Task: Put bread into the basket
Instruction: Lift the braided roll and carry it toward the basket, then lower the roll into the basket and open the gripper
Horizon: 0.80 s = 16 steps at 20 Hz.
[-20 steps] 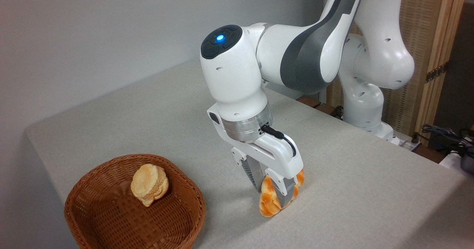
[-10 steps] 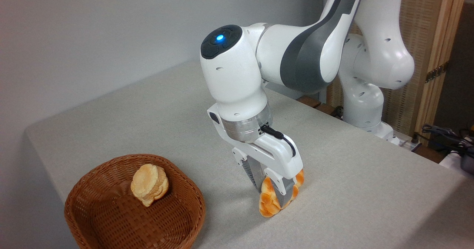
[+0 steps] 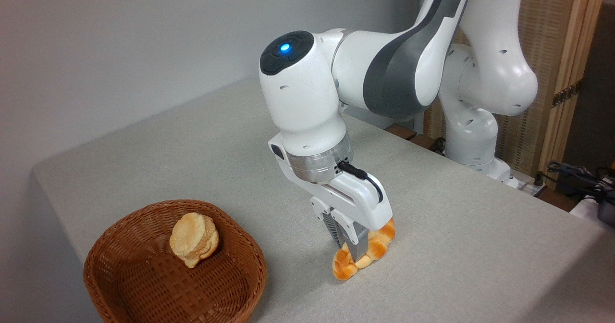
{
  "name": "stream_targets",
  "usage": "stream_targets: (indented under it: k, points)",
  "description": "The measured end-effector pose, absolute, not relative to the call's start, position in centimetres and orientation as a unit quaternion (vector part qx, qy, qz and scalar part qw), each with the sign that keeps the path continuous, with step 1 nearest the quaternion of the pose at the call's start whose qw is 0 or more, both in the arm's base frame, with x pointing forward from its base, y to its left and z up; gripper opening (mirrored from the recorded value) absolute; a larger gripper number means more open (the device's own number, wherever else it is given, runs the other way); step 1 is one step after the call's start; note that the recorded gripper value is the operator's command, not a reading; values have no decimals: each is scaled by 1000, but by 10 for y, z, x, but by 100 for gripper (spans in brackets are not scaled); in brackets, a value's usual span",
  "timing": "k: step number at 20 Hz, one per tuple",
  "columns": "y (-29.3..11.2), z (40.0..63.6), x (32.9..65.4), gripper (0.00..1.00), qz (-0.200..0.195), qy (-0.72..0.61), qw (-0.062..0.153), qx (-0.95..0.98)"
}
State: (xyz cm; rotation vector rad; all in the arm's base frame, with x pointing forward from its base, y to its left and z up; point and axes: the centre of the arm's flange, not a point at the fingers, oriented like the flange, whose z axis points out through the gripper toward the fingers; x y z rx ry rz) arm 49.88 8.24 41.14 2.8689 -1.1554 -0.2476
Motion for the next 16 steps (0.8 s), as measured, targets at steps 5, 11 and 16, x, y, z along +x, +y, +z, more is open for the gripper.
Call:
stream_targets:
  k: [5,11,16]
  points:
    - [45,456,513,9,-45,-394,27,918]
    - [5,527,537,11,45,-398,62,914]
    - [-19,535,566,14,109,-342,57,931]
